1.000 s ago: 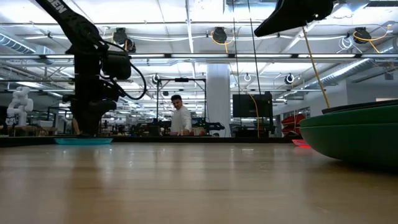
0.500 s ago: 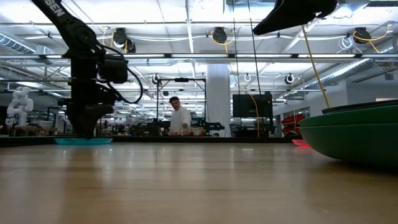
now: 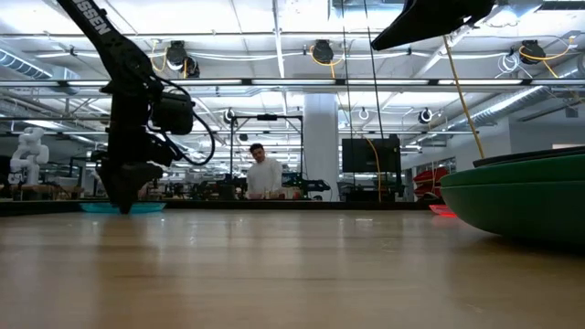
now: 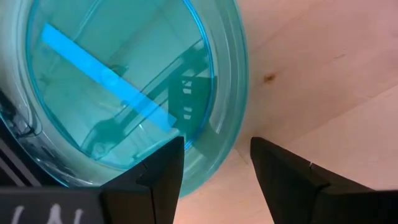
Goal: Stack plastic plates
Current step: Stack the blue plate on top of the light green plate
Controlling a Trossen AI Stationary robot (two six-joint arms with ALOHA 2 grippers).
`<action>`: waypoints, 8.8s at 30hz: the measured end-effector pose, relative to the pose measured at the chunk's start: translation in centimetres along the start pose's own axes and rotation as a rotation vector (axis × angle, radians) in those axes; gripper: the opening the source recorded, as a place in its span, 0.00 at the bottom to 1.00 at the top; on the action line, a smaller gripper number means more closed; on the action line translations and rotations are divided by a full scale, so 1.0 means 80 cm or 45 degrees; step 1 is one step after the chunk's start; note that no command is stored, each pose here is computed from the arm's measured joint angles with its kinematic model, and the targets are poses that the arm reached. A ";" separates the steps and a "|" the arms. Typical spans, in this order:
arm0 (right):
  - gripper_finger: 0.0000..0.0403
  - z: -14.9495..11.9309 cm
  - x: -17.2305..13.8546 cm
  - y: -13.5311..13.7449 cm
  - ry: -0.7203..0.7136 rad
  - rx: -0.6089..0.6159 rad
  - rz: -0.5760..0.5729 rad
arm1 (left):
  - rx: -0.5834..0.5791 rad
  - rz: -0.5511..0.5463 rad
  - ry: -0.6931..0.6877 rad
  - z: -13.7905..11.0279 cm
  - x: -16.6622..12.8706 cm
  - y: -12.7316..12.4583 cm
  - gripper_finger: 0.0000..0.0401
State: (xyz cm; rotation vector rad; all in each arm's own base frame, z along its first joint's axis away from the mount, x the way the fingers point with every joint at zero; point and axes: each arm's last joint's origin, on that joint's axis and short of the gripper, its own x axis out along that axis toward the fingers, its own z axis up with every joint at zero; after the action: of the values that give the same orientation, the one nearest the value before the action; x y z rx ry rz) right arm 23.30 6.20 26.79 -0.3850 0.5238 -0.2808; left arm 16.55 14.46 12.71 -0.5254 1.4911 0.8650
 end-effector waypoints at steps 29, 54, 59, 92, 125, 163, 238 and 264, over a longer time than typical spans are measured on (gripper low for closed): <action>0.37 0.000 0.000 0.000 0.000 0.025 0.003 | 0.054 0.010 -0.033 0.000 -0.005 -0.009 0.13; 0.37 -0.007 0.016 0.016 0.074 0.578 0.063 | 0.303 -0.119 -0.306 -0.034 -0.060 -0.078 0.10; 0.37 -0.017 0.037 0.033 0.157 0.735 0.040 | 0.389 -0.155 -0.334 -0.047 -0.066 -0.101 0.10; 0.37 0.002 0.216 -0.040 0.201 1.032 0.171 | 0.691 -0.246 -0.541 -0.114 -0.093 -0.171 0.10; 0.37 0.016 0.249 -0.054 0.240 0.904 0.183 | 0.443 -0.101 -0.871 -0.105 -0.160 -0.044 0.10; 0.37 0.015 0.248 -0.052 0.243 0.799 0.195 | 0.145 0.039 -0.324 -0.024 -0.048 -0.073 0.10; 0.37 0.024 0.237 -0.020 0.262 0.710 0.279 | -0.039 0.035 -0.205 -0.003 -0.031 -0.017 0.10; 0.37 0.018 0.235 -0.018 0.319 0.674 0.284 | 0.119 -0.238 -0.189 -0.020 -0.042 -0.070 0.10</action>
State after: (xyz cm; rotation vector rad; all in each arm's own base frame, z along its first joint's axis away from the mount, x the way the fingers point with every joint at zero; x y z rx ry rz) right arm 39.49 -1.32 20.48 0.2255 0.7070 -0.2420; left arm 20.24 9.22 14.80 -0.5116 1.3178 0.6705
